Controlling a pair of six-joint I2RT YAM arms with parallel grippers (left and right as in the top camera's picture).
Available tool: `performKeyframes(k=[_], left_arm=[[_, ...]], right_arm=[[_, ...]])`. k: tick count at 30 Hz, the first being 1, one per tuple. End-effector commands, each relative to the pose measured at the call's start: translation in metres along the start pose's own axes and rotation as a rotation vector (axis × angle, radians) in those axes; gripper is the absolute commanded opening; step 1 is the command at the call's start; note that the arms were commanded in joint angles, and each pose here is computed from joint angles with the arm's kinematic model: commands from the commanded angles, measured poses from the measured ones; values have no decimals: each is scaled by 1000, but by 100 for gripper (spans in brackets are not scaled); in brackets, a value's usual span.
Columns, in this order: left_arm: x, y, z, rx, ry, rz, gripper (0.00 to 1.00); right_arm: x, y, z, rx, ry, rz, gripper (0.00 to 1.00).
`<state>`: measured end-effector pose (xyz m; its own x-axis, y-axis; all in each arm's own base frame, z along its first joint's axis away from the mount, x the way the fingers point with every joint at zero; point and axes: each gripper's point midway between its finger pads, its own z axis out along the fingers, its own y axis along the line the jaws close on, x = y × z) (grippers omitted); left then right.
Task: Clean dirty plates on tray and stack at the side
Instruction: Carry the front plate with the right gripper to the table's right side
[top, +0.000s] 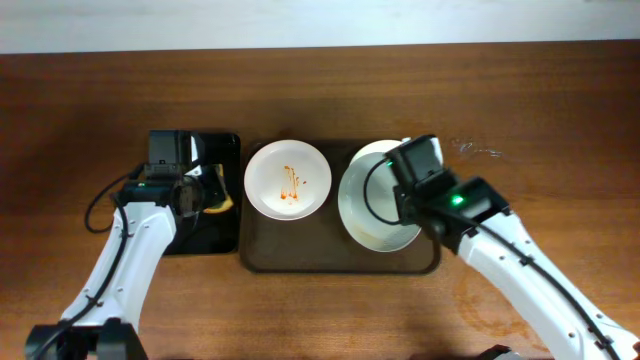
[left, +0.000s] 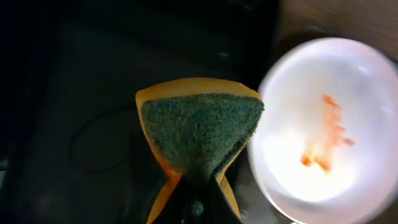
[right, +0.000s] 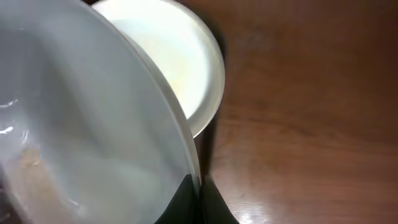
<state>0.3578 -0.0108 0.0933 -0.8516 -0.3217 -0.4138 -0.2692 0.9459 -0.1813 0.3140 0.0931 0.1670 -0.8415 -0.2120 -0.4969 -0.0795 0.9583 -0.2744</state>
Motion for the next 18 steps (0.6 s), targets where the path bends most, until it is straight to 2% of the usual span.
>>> performKeyframes(k=[1, 3, 8, 18], left_arm=[[-4, 26, 16, -116, -2, 29, 0], [-5, 28, 21, -129, -2, 30, 0], [-5, 28, 21, -128, -3, 29, 0], [-5, 28, 21, -128, -4, 29, 0]], right_arm=[[-29, -12, -25, 208, -175, -29, 4], [-38, -8, -37, 268, -248, -54, 4], [-43, 10, -51, 301, -314, -133, 4], [-46, 13, -54, 297, -337, -105, 4]])
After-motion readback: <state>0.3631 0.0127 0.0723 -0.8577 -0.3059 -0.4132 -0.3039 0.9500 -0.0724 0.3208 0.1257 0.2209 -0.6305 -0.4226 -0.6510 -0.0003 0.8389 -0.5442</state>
